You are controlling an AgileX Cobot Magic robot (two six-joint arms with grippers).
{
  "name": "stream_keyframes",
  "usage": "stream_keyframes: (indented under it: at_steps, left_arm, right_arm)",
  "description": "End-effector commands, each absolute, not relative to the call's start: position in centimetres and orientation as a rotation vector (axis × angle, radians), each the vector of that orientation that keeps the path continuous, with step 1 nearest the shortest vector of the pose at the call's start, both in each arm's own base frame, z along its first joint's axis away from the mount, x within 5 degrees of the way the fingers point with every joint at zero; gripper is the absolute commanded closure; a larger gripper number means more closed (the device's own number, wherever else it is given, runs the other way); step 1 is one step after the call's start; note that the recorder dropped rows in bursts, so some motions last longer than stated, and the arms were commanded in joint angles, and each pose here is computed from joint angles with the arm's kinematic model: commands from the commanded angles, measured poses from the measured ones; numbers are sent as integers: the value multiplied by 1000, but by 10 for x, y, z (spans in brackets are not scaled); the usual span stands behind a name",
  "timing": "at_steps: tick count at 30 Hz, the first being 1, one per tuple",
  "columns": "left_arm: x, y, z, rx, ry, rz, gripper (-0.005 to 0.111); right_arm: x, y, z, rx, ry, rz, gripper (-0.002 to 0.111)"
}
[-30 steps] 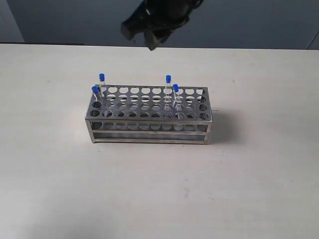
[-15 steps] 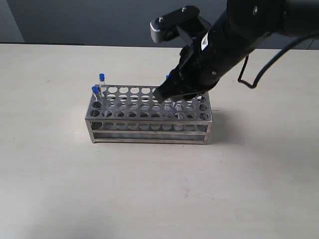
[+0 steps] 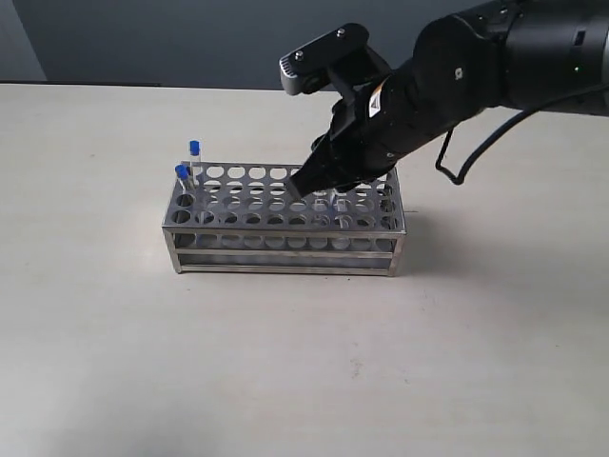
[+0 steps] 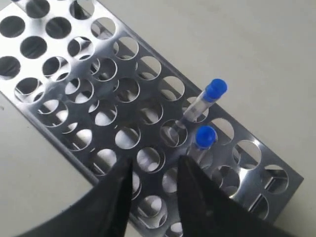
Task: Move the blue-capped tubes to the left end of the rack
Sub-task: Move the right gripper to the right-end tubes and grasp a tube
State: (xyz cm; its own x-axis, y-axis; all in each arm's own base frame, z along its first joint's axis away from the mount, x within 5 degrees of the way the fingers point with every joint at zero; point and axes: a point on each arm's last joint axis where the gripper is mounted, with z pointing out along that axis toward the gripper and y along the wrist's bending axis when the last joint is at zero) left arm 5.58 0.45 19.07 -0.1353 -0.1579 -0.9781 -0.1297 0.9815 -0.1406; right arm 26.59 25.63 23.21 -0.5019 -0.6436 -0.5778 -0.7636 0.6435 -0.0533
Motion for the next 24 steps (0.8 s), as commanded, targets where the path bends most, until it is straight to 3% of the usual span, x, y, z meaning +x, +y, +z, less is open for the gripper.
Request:
stream_keyframes:
  at_steps: [1,5,16,18,20,24]
  left_arm:
    - [55,4,192,-206,1707,-33,106]
    - [55,4,192,-206,1707,-33,106]
    - [55,4,192,-206,1707,-33,106]
    - [55,4,192,-206,1707,-33,106]
    - [55,4,192,-206,1707,-33,106]
    - [55,4,192,-206,1707,-33,106]
  right_arm:
    - [272,256,220,-1089,2313,242,68]
    - [276,258,216,-1068,2295,227,64]
    - [292,258,190,-1027,2317,211,71]
    - [296,254,190,-1000,2326,208,86]
    - [298,250,193,-987,2322,205,108]
    - [297,249,203,-977,2300,213,108]
